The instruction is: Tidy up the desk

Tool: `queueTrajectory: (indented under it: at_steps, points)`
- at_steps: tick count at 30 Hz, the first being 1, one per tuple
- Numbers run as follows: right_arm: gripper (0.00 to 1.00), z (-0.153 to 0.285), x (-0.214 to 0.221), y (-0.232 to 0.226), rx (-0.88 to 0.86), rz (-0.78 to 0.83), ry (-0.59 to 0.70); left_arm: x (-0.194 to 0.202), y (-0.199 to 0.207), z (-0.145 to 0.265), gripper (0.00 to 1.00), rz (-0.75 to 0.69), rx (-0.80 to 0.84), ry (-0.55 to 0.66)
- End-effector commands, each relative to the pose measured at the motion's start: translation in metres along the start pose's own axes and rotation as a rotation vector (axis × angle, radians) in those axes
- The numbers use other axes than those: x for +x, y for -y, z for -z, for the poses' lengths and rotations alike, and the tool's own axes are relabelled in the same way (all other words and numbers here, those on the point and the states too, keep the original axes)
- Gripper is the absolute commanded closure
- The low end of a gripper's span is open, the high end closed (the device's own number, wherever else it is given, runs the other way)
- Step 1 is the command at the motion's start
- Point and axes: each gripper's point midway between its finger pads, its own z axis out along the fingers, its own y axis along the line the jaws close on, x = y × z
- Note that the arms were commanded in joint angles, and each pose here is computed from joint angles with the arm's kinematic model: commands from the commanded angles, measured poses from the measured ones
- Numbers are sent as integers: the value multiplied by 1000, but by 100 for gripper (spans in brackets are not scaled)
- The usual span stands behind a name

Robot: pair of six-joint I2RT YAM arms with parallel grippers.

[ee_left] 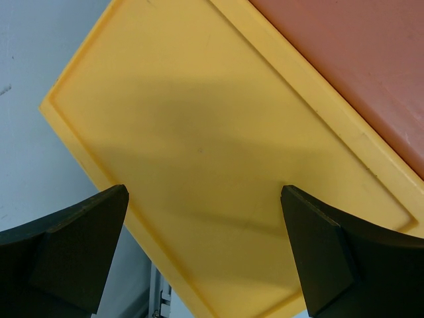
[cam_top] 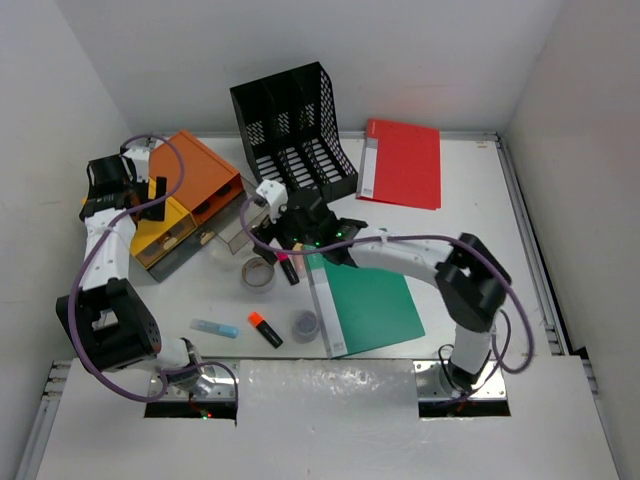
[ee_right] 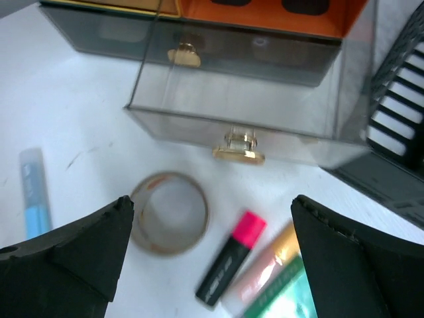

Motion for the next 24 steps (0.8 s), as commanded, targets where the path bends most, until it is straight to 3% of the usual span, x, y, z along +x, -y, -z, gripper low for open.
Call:
queueTrajectory:
  at_steps: [1,3,9,19,24]
  points:
    - [1,42,-13,-22,-46,68,6,-2,0,10,0,13,8,15]
    - [1,58,9,-35,-72,108,-59,-3,0,13,0,12,7,21]
    - [1,106,129,-79,-130,224,-464,3,5,23,0,14,25,29]
    - [1,109,174,-112,-179,164,-547,19,15,47,0,11,47,46]
    - [4,102,194,-104,-131,178,-600,24,21,62,0,5,64,70]
